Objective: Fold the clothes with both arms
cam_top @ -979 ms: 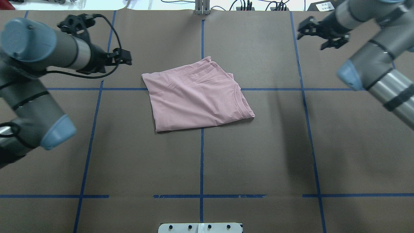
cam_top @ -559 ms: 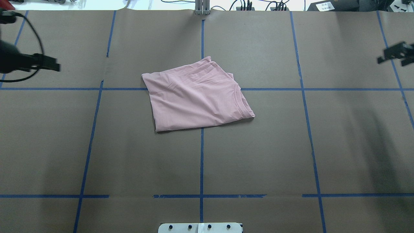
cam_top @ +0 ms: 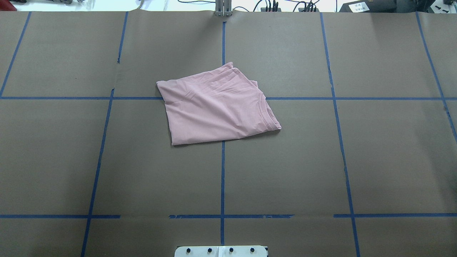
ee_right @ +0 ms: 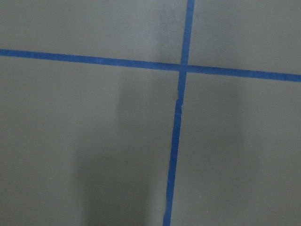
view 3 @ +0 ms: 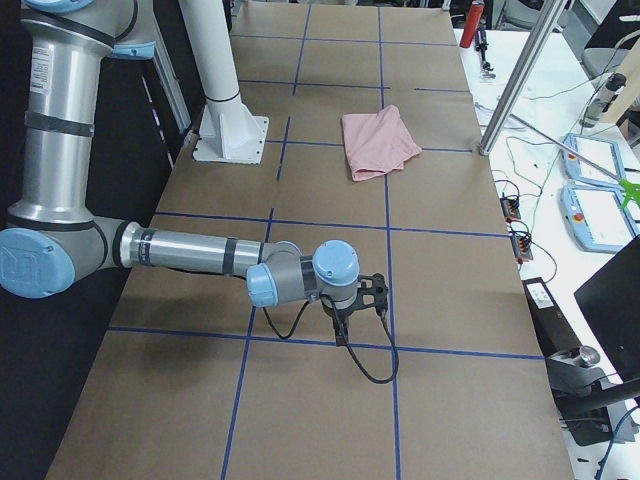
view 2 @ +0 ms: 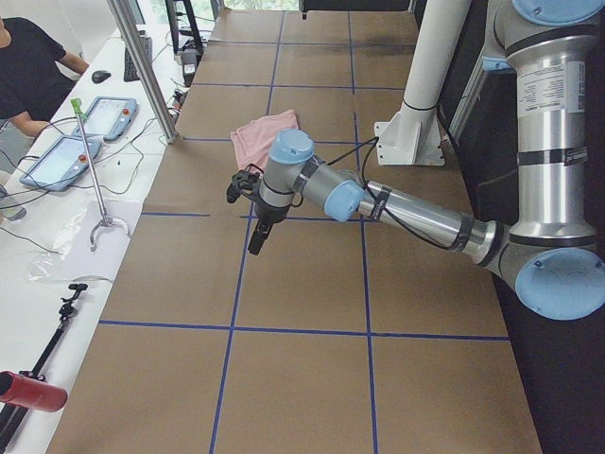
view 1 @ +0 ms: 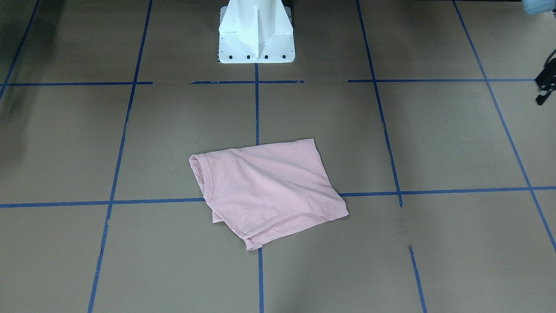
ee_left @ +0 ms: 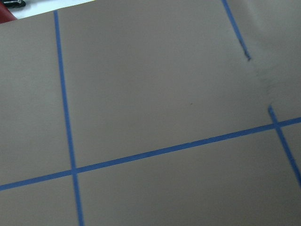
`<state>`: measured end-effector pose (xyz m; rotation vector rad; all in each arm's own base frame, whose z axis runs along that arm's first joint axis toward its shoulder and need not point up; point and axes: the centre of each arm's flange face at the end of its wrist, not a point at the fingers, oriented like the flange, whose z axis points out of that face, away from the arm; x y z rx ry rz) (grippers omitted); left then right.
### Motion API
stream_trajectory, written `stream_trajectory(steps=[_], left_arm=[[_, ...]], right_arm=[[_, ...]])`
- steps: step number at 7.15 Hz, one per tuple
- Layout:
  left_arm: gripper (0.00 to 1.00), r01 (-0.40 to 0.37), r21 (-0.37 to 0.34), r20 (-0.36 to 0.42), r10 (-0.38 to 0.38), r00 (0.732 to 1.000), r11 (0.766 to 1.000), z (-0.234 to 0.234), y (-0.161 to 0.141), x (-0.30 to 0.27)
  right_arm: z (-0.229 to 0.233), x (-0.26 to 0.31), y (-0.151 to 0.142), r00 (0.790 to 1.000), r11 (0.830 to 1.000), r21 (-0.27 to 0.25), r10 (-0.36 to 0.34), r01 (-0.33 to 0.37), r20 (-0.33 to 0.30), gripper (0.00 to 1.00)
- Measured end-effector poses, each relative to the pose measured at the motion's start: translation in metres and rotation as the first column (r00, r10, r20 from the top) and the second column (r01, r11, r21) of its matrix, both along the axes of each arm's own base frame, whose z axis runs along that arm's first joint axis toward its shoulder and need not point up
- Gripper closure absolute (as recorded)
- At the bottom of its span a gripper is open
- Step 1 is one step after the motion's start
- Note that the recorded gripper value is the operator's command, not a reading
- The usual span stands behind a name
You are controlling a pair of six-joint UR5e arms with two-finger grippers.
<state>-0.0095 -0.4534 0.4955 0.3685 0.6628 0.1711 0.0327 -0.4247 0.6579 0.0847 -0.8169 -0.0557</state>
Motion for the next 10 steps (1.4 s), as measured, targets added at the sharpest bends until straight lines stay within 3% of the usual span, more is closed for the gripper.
stream_trajectory(steps=[1, 3, 5, 8, 10], left_arm=[[0.0, -0.037, -0.009, 0.019, 0.037, 0.999, 0.999, 0.016, 0.004, -0.023], [0.0, -0.09, -0.059, -0.013, 0.089, 0.996, 0.994, 0.059, 0.005, -0.037], [0.0, -0.094, -0.099, -0.039, 0.09, 0.995, 0.991, 0.106, -0.009, -0.034], [0.0, -0.093, -0.035, -0.033, 0.092, 0.995, 0.995, 0.14, -0.017, -0.034], [0.0, -0.092, -0.087, -0.031, 0.09, 0.995, 0.992, 0.146, -0.014, -0.035]], right_arm=[[-0.015, 0.021, 0.007, 1.0, 0.999, -0.046, -0.024, 0.023, -0.008, 0.0], [-0.039, 0.056, 0.0, 0.998, 0.995, -0.084, -0.06, 0.059, -0.002, 0.0], [-0.039, 0.068, -0.009, 0.999, 0.996, -0.074, -0.053, 0.052, -0.012, 0.0], [0.007, 0.07, -0.019, 0.999, 0.999, -0.021, -0.035, 0.035, -0.018, 0.0], [0.007, 0.064, -0.028, 1.0, 0.998, -0.054, 0.024, -0.025, -0.012, 0.0]])
